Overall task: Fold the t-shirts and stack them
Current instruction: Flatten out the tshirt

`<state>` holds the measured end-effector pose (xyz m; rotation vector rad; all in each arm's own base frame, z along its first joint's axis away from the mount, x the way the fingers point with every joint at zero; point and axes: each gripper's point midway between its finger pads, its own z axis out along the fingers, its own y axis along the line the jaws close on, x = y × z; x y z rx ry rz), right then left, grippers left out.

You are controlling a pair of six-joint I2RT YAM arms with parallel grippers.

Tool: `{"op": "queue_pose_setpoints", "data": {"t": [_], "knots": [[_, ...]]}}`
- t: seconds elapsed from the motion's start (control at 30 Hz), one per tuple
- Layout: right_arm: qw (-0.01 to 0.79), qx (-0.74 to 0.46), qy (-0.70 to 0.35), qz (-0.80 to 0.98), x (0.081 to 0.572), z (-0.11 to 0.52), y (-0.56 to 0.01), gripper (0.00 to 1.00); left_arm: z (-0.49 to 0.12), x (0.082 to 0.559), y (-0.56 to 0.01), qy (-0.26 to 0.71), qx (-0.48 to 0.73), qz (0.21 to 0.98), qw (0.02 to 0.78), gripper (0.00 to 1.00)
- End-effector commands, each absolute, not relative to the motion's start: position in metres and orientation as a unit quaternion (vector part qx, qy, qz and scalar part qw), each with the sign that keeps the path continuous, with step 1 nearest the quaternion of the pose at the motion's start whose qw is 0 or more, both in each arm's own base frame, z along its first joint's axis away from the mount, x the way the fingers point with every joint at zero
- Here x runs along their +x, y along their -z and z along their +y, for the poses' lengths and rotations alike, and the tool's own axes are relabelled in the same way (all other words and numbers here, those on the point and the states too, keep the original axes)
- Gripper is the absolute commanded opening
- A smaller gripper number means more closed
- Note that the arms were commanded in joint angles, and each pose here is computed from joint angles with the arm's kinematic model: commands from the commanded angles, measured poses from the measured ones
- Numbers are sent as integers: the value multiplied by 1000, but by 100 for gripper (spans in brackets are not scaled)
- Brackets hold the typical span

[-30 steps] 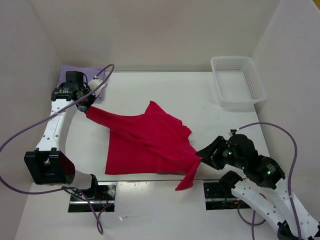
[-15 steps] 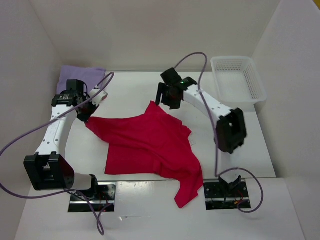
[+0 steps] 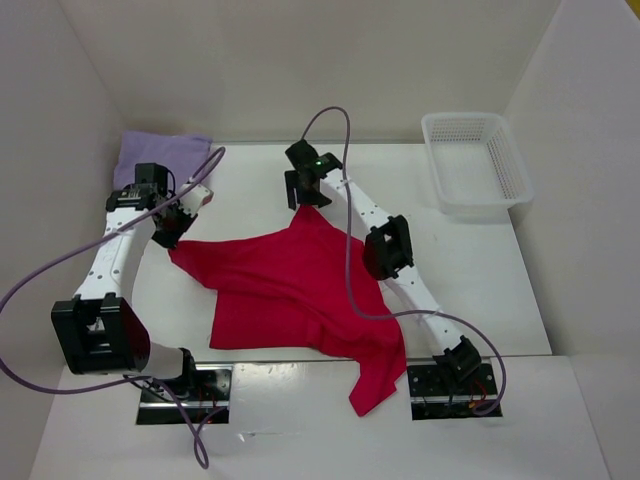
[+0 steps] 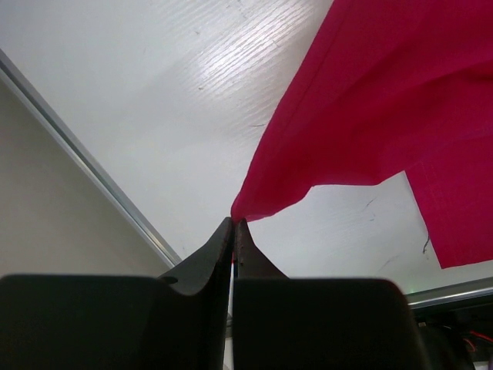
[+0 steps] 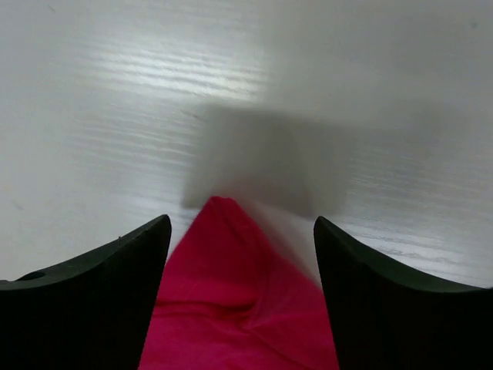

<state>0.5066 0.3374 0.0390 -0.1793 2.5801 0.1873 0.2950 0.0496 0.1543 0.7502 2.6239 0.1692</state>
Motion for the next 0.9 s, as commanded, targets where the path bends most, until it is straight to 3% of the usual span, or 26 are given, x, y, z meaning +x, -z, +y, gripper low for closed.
{"op": "queue_pose_setpoints", "data": {"t": [0.0, 0.1, 0.17, 0.2, 0.27, 0.3, 0.33, 0.47, 0.57, 0.6, 0.67, 0.73, 0.77, 0.87], "knots": [[237, -100, -65, 964, 488, 338, -31, 77, 56, 298, -155, -66, 251, 944, 204, 0], [232, -117, -64, 964, 477, 347, -30, 76, 59, 297, -155, -67, 247, 945, 204, 0], [234, -120, -61, 963, 473, 349, -39, 69, 61, 297, -156, -72, 250, 944, 202, 0], [235, -120, -61, 963, 472, 348, -42, 50, 61, 297, -156, -72, 250, 944, 202, 0], [237, -119, -57, 962, 473, 347, -42, 28, 61, 299, -156, -74, 250, 943, 207, 0], [241, -118, -59, 961, 474, 347, -48, 10, 61, 299, -156, -74, 250, 943, 207, 0], [243, -111, -54, 962, 479, 340, -48, 0, 61, 299, -156, -74, 250, 943, 207, 0], [300, -73, -52, 950, 504, 316, -100, 0, 72, 319, -169, -110, 242, 935, 236, 0], [399, 2, -83, 913, 539, 268, -207, 0, 91, 360, -215, -156, 216, 915, 303, 0], [464, 31, -109, 878, 544, 249, -277, 0, 99, 377, -226, -163, 203, 912, 316, 0], [533, 85, -118, 834, 549, 196, -352, 0, 111, 413, -313, -184, 162, 873, 423, 0], [621, 120, -149, 760, 522, 158, -454, 0, 115, 433, -376, -200, 141, 829, 503, 0], [647, 136, -150, 735, 515, 133, -482, 0, 115, 433, -426, -210, 134, 793, 556, 0], [706, 144, -176, 671, 465, 101, -561, 0, 104, 431, -479, -208, 147, 749, 611, 0]]}}
